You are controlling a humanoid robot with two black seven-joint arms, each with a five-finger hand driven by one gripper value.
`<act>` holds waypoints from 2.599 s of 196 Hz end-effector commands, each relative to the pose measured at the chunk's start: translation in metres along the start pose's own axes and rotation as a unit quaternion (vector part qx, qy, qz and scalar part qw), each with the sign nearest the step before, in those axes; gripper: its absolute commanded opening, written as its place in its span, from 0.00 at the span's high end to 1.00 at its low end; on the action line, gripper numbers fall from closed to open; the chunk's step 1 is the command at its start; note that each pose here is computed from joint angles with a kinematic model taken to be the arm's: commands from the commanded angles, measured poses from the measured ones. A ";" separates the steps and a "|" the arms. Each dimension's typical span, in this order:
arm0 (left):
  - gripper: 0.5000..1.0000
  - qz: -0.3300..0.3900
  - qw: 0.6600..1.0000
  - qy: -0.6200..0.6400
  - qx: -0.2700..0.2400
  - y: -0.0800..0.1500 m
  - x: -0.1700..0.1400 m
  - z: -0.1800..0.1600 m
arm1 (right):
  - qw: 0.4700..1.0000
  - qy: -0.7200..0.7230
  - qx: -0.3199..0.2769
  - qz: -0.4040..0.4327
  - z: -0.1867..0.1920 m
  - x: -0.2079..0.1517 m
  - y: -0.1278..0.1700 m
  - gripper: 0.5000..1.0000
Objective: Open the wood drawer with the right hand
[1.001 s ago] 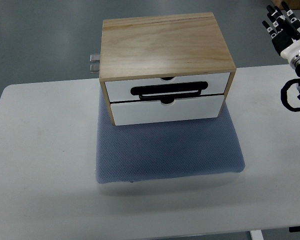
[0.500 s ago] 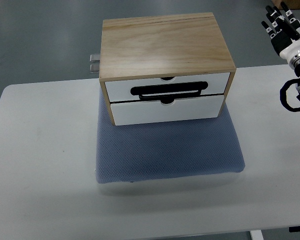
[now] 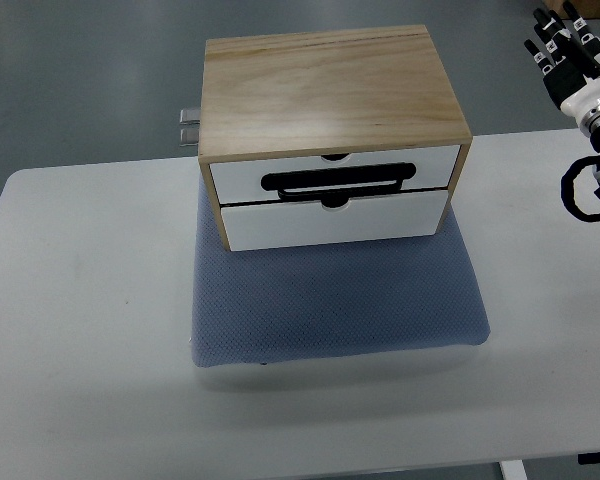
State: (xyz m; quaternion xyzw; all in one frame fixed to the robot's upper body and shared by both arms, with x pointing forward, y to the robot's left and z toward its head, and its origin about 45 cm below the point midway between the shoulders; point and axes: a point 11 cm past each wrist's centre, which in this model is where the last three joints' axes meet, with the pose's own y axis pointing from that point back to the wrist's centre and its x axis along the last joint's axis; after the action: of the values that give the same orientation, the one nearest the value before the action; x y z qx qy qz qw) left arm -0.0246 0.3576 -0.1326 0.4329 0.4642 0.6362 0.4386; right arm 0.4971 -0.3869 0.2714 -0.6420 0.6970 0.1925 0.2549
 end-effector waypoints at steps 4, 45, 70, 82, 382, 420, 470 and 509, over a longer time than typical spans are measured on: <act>0.00 0.000 1.000 0.000 0.001 0.000 0.000 0.000 | 1.000 0.000 0.001 0.000 0.000 -0.001 0.000 0.11; 0.00 0.000 1.000 -0.001 0.000 0.000 0.000 0.000 | 1.000 0.001 0.001 0.000 0.000 0.000 0.000 0.11; 0.00 0.000 1.000 -0.001 0.000 0.000 0.000 0.000 | 1.000 0.007 -0.005 -0.003 0.002 -0.001 0.000 0.11; 0.00 0.000 1.000 0.000 0.000 0.000 0.000 0.000 | 1.000 0.013 -0.005 -0.003 0.000 0.000 0.000 0.11; 0.00 0.000 1.000 -0.001 0.000 0.000 0.000 0.000 | 0.477 0.713 -0.187 -0.479 -0.063 -0.285 0.044 0.12; 0.00 0.000 1.000 0.000 0.000 0.000 0.000 0.000 | 0.426 0.715 -0.202 -0.516 -0.033 -0.303 0.063 0.12; 0.00 0.000 1.000 -0.001 0.000 0.000 0.000 0.000 | 0.396 0.700 -0.238 -0.545 -0.002 -0.297 0.088 0.12; 0.00 0.000 1.000 -0.001 0.000 0.000 0.000 0.000 | 0.385 0.692 -0.253 -0.556 0.009 -0.295 0.101 0.12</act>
State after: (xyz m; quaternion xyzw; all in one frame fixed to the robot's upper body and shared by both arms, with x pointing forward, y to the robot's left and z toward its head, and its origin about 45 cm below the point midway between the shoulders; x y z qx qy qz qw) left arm -0.0247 0.3577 -0.1326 0.4330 0.4642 0.6362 0.4385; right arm 0.4200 -0.1412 0.4422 -0.8287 0.0535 -0.3419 -0.4398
